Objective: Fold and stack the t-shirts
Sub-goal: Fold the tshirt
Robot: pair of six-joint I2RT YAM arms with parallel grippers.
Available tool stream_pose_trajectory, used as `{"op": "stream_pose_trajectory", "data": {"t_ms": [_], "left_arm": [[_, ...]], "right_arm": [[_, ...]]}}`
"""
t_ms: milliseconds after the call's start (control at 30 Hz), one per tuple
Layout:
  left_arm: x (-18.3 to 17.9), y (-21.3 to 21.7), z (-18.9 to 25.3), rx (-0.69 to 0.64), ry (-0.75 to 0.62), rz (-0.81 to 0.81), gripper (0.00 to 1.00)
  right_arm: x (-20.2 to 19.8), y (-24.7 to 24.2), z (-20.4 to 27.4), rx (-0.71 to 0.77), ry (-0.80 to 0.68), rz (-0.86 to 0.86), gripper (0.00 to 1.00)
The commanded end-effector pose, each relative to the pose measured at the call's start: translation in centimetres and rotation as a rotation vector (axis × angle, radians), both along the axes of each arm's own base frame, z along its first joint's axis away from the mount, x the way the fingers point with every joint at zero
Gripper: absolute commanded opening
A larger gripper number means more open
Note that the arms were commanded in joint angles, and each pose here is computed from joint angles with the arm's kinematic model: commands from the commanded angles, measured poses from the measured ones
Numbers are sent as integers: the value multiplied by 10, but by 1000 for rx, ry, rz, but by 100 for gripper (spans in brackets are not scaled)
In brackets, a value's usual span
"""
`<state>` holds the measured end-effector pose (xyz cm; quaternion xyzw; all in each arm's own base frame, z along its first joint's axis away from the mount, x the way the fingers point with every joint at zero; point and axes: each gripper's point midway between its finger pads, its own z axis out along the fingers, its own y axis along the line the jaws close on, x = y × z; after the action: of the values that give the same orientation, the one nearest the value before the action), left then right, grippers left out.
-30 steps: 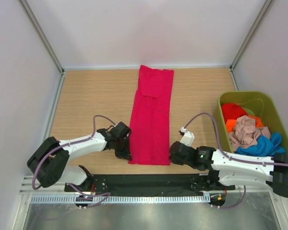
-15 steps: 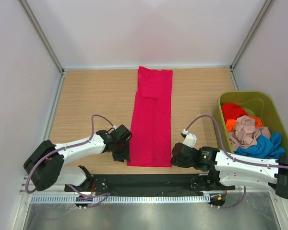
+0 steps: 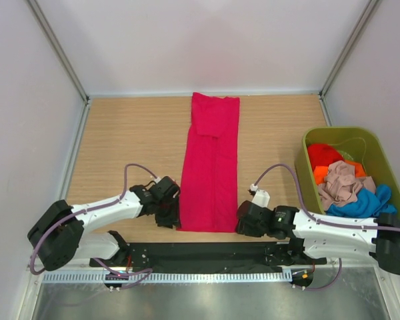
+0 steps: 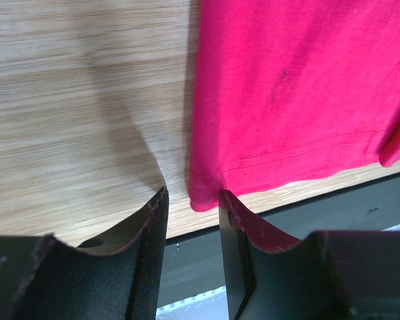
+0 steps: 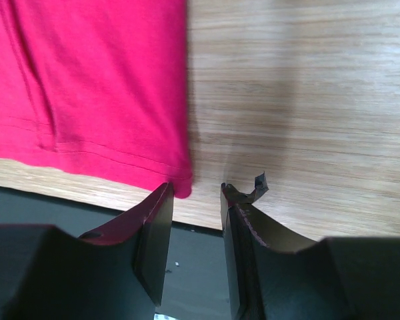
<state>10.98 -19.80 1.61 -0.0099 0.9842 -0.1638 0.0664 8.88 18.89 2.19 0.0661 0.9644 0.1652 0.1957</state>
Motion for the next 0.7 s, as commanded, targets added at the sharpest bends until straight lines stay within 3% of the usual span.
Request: {"op": "stream_pose_trajectory", "data": {"t_ms": [0, 233, 333, 433, 467, 533, 567, 667], "left_arm": [[-3, 0, -11, 0, 8, -12, 37], [-6, 4, -14, 10, 15, -1, 31], [-6, 3, -12, -4, 12, 8, 22], [-7, 2, -10, -18, 13, 14, 1], [-7, 1, -7, -30, 9, 14, 0], [-8, 1, -5, -34, 10, 19, 1], [-9, 0, -3, -46, 7, 22, 0], [-15, -1, 2, -67, 14, 24, 0]], "right_arm": [[-1, 2, -1, 44, -2, -24, 41], [1, 9, -4, 94, -22, -14, 41], [1, 12, -5, 86, -15, -3, 41], [0, 12, -7, 59, -8, 10, 40], [0, 10, -9, 48, -5, 9, 37], [-1, 6, -10, 33, 1, 5, 17], [-2, 6, -9, 37, 2, 3, 2], [-6, 0, -6, 32, 14, 11, 1]]}}
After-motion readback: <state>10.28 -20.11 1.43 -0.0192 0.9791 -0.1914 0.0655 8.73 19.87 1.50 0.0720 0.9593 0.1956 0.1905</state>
